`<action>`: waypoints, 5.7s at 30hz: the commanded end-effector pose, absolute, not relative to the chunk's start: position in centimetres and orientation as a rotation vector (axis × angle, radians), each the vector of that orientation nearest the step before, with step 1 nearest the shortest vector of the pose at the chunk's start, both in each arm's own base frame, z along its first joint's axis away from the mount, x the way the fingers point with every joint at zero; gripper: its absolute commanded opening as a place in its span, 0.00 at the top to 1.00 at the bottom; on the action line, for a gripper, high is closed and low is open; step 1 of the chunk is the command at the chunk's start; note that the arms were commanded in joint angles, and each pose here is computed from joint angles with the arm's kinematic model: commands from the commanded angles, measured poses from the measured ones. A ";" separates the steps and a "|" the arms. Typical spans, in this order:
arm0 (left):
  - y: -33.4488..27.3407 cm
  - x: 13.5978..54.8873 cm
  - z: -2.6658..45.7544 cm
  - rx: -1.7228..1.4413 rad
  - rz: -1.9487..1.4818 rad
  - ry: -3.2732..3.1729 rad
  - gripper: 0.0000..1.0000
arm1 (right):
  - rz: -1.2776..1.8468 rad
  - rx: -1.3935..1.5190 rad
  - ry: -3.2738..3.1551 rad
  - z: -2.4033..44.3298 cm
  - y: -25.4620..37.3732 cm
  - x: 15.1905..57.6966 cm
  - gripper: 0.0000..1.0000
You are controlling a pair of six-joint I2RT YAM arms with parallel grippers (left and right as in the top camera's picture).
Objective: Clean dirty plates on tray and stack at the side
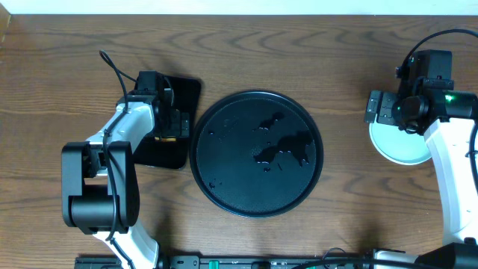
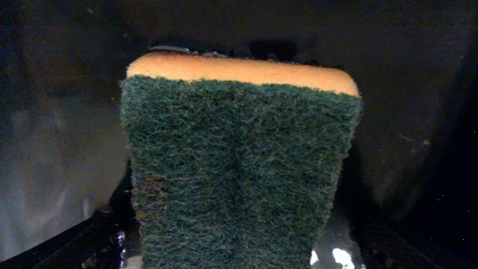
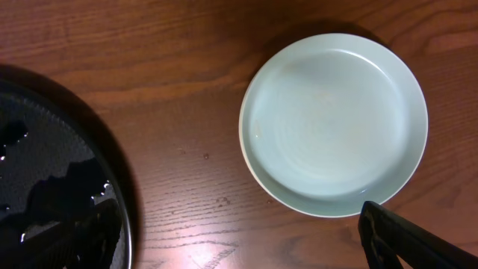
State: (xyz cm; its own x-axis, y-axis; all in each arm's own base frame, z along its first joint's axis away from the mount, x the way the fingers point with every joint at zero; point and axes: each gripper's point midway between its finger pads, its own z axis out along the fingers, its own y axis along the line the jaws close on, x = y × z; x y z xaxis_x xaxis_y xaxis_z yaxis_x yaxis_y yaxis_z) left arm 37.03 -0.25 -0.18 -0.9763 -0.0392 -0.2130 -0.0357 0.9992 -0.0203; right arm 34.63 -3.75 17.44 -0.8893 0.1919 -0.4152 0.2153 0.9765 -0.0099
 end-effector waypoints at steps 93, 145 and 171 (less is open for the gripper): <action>-1.5 23.9 17.4 -0.091 -0.161 2.359 0.02 | 0.101 0.123 1.515 25.2 -0.1 24.9 0.01; -1.5 23.9 17.4 -0.091 -0.161 2.359 0.02 | -0.012 -0.016 1.647 15.6 0.2 24.6 0.01; -0.2 22.5 16.1 -0.116 -0.072 2.281 0.02 | -0.012 -0.016 1.647 15.6 0.2 24.6 0.01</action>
